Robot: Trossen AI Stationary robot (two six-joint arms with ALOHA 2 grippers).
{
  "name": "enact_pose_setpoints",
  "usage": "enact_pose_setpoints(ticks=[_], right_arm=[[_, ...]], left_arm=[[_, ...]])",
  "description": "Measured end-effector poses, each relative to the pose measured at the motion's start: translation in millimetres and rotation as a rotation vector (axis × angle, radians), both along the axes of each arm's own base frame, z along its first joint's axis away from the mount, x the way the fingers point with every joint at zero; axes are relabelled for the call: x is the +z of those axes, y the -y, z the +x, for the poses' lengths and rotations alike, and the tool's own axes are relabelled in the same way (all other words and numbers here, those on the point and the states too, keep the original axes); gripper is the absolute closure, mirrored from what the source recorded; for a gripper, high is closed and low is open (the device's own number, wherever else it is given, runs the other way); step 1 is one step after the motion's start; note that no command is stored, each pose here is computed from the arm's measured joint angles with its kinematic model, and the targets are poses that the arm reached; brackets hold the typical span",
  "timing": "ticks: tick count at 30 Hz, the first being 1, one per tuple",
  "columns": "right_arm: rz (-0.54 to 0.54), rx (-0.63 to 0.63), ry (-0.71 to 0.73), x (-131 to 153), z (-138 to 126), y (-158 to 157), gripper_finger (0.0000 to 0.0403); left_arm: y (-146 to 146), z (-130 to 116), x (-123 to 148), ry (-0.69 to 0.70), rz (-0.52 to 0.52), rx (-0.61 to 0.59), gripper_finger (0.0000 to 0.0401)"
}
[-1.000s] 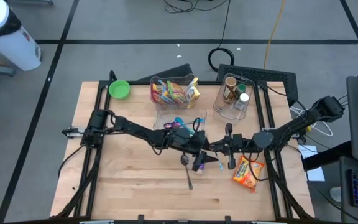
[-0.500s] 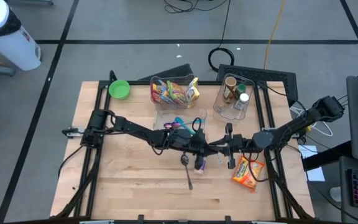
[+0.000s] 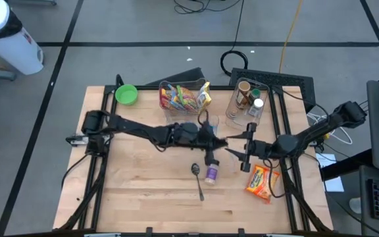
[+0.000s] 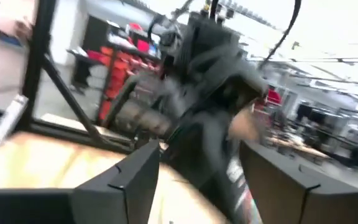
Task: Pick & Place Food Item
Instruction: Put the blue white spoon into the bottom transparent bin
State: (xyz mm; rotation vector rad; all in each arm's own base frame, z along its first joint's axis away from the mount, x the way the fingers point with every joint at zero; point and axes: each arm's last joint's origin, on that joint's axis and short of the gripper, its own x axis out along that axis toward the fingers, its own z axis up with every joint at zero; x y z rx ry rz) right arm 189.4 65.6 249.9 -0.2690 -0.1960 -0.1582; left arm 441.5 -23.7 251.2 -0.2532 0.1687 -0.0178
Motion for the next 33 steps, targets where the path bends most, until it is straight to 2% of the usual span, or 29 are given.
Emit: enact_pose_setpoints(ticks=[3, 6, 10, 16, 21, 27, 33], right_arm=[[-0.04, -0.028, -0.017, 1, -3, 2, 0.0187], [-0.067, -0.114, -0.068, -3, -2, 3, 0.0172], [-0.089, -0.241, -0.126, -11, 2, 6, 0.0165], [-0.109, -0.428, -0.177, -19, 10, 15, 0.0174], [-0.096, -0.511, -0.179, -22, 15, 26, 0.0185], [-0.087, -0.549, -0.175, -22, 18, 34, 0.0213], [-0.105, -0.552, -0.18, -22, 18, 34, 0.0288]], left_arm=[[-14, -11, 19, -0.013, 0.033, 0.107, 0.0398], [-25, -19, 36, 0.016, 0.04, 0.188, 0.0398], [-30, -21, 47, 0.092, 0.01, 0.205, 0.0399], [-31, -18, 45, 0.115, -0.04, 0.216, 0.0399], [-29, -18, 47, 0.14, -0.057, 0.239, 0.04], [-29, -18, 50, 0.17, -0.046, 0.28, 0.04], [-31, -19, 50, 0.167, -0.022, 0.345, 0.0399]])
